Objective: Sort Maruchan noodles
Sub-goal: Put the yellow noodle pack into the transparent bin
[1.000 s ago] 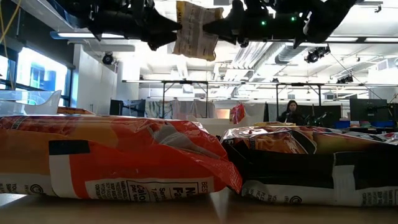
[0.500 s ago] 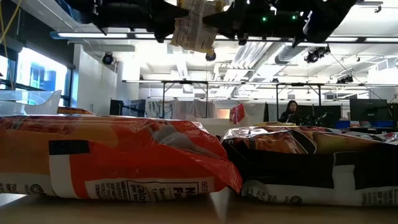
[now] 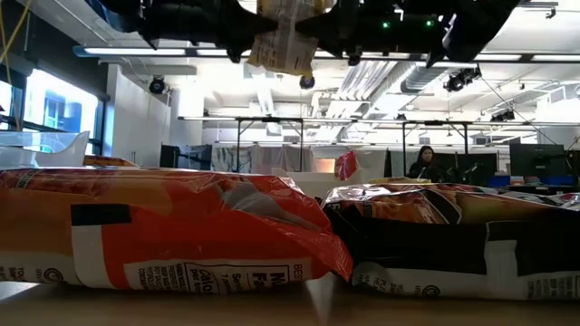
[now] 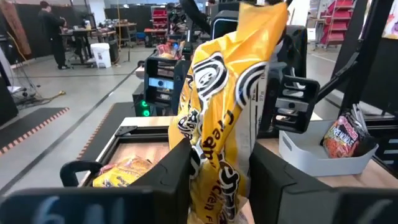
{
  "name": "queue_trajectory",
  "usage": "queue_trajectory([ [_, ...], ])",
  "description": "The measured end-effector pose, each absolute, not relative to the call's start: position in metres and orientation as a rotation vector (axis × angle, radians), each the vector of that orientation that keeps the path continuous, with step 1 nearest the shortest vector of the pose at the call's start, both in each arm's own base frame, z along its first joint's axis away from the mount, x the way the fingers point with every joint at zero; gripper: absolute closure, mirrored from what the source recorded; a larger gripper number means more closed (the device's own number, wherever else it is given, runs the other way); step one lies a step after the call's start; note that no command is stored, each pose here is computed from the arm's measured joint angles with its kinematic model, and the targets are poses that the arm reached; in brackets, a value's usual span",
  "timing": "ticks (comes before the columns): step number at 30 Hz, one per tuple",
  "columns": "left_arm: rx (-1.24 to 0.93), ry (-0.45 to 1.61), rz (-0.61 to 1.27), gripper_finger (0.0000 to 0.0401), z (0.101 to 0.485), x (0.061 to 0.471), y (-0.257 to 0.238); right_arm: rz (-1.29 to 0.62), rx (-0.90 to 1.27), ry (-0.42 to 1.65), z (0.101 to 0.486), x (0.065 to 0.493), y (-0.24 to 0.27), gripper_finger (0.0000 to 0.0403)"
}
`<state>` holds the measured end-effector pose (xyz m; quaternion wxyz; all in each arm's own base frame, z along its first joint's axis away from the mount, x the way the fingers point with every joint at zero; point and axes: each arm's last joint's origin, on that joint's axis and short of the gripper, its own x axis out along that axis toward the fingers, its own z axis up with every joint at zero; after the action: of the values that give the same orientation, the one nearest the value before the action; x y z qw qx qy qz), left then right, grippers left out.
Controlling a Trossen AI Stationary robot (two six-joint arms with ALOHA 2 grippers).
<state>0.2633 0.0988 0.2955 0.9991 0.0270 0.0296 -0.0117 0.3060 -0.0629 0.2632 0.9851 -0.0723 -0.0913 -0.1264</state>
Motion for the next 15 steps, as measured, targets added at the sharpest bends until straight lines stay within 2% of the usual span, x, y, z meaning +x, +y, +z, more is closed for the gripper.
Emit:
queue_trajectory([
  [7,0.018,0.178,-0.026,0.0311,0.302,0.263,0.100,-0.296,-0.161,-0.126,0.258,0.307,-0.062,0.0184],
  [15,0.010,0.437,0.005,0.0314,0.312,0.261,0.089,-0.284,-0.180,0.039,0.243,0.308,-0.062,0.0189],
])
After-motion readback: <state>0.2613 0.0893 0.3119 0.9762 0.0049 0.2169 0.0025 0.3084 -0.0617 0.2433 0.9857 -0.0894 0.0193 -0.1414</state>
